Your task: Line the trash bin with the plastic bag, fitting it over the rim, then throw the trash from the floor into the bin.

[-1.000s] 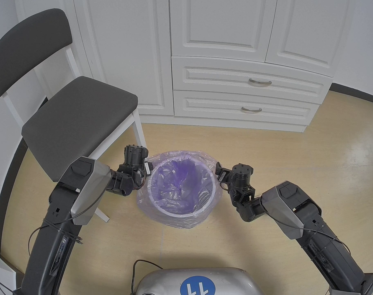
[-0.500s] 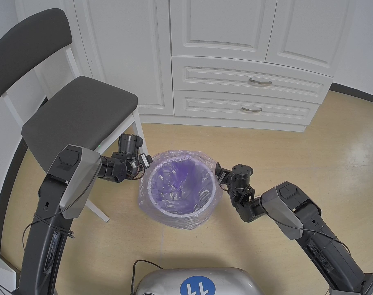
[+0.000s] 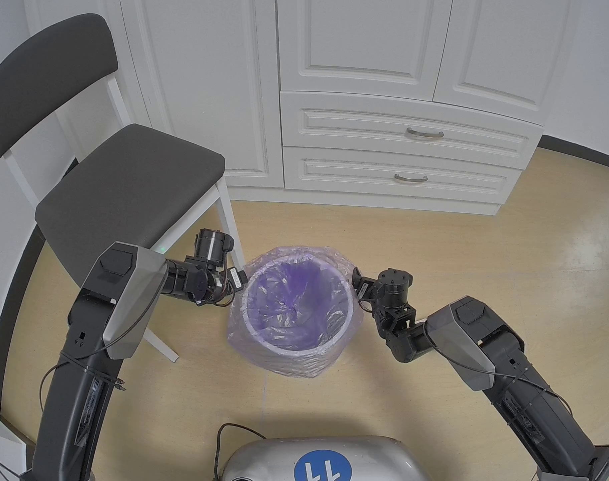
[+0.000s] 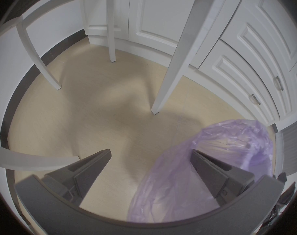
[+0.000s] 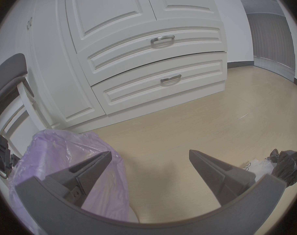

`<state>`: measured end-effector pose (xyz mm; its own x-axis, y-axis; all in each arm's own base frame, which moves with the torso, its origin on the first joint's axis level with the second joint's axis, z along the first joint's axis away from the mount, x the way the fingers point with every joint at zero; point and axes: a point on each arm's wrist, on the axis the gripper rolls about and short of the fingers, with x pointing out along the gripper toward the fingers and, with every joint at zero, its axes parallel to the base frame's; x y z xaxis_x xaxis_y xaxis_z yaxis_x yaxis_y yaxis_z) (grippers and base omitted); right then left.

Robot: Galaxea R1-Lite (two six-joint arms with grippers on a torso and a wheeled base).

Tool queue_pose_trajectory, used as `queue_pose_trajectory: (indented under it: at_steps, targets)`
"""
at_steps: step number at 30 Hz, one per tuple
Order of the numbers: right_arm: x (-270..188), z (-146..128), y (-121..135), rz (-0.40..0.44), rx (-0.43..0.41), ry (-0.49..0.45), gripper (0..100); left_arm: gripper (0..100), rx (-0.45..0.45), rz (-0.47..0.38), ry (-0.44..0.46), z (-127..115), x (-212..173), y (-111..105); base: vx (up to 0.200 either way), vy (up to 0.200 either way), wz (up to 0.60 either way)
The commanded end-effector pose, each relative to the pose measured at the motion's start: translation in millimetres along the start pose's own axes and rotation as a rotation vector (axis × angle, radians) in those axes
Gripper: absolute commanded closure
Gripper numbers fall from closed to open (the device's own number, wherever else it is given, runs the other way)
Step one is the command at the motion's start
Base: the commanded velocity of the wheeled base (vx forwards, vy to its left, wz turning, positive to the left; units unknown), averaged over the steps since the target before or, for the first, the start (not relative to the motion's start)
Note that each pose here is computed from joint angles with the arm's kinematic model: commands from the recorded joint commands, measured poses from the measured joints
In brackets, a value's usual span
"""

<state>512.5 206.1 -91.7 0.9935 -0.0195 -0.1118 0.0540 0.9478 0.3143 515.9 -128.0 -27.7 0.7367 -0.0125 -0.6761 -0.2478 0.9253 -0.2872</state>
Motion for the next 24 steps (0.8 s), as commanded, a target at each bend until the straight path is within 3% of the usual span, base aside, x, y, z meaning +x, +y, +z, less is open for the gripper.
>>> queue_pose_trajectory:
  at_steps: [1,15,20,24]
  targets:
    - [0.3,-1.1,-1.2,-0.008,-0.007,0.011,0,0,0.011,0.01,0.027,-9.3,8.8,5.1,0.0,0.0,0.0]
    - [2.9,-3.2,-10.4,-0.065,-0.083,0.049,0,0,0.047,0.048,0.025,-13.5,16.8,14.5,0.0,0.0,0.0]
    - [3.0,-8.8,-17.5,-0.146,-0.141,0.124,0,0,0.069,0.065,0.021,-15.1,18.9,16.5,0.0,0.0,0.0]
    - [2.6,-10.0,-18.3,-0.158,-0.147,0.14,0,0,0.068,0.067,0.02,-15.1,19.5,17.4,0.0,0.0,0.0]
